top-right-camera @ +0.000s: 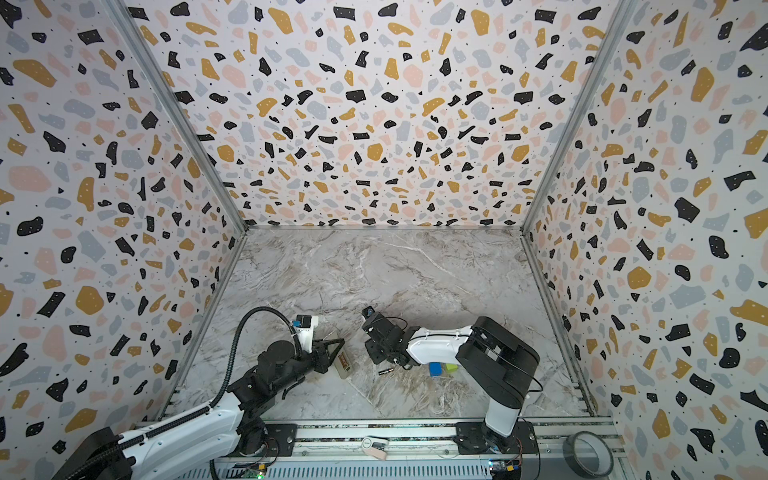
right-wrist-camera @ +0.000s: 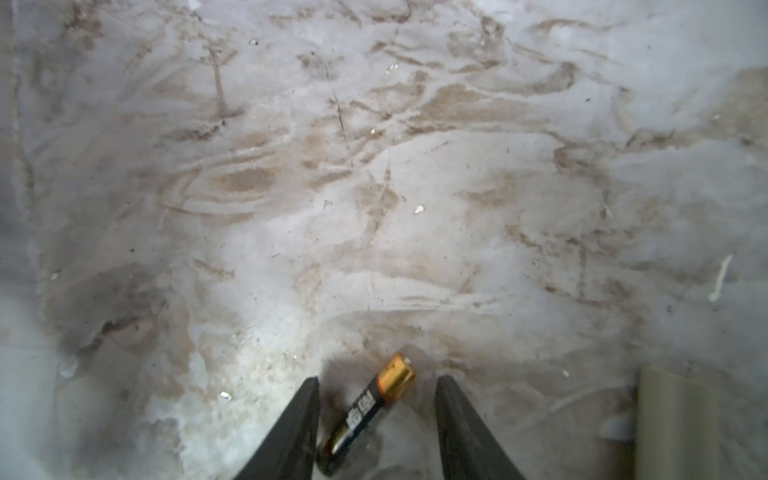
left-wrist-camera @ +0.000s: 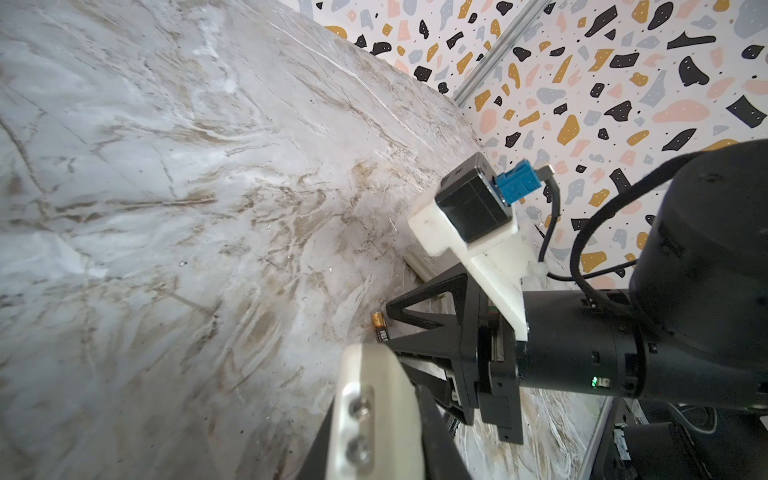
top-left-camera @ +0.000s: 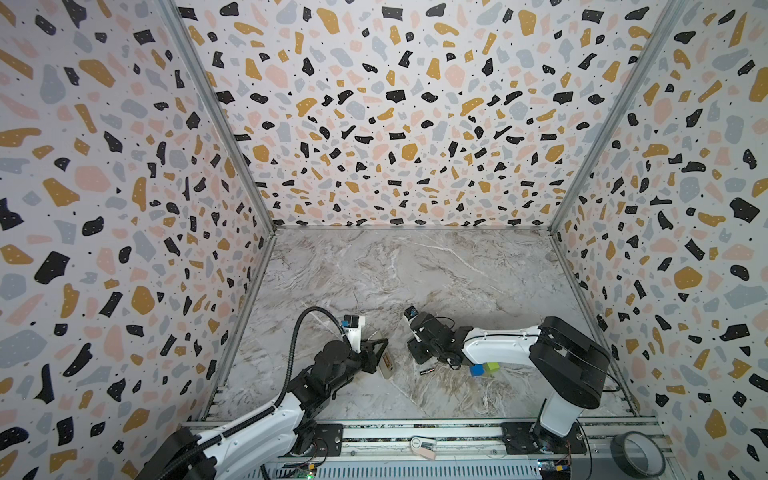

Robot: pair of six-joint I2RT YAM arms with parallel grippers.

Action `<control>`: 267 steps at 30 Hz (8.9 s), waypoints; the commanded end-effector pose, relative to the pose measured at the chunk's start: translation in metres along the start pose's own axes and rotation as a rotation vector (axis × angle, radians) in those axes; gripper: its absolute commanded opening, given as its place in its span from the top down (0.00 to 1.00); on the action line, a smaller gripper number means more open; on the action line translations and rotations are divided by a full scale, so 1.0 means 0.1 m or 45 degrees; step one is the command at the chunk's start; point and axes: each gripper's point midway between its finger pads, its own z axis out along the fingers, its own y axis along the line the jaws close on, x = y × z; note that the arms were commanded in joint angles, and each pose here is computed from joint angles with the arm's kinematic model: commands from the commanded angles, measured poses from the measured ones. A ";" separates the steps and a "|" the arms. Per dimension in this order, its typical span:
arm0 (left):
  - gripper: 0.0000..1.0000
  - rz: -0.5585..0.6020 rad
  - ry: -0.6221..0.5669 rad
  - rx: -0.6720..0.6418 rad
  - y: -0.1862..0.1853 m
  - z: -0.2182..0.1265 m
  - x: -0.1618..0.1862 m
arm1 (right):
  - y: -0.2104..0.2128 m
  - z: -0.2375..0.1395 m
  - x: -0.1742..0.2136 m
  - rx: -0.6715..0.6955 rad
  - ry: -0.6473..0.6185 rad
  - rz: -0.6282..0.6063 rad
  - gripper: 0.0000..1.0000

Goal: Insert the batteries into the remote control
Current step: 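Move the right gripper over the black-and-gold AA battery on the table, then close the right gripper around the AA battery, then lift the AA battery off the table with the right gripper, then carry the AA battery with the right gripper toward the remote by the left gripper, then lower the AA battery into the remote's compartment with the right gripper, then press the battery down into the compartment beside the first battery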

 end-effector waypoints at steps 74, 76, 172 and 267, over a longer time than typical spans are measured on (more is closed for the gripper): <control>1.00 0.062 -0.008 0.036 -0.01 0.02 0.03 | -0.22 0.01 0.40 0.022 0.464 -0.291 0.87; 1.00 0.060 -0.006 0.033 0.00 0.02 0.03 | -0.21 0.01 0.41 0.020 0.484 -0.307 0.88; 1.00 -0.335 -0.063 0.168 -0.44 -0.10 -0.44 | 1.00 -1.79 -0.69 -0.598 -0.926 -0.524 1.00; 1.00 -0.353 -0.016 0.268 -0.59 -0.05 -0.43 | 0.87 -1.35 -0.58 -0.543 -0.850 -0.504 0.59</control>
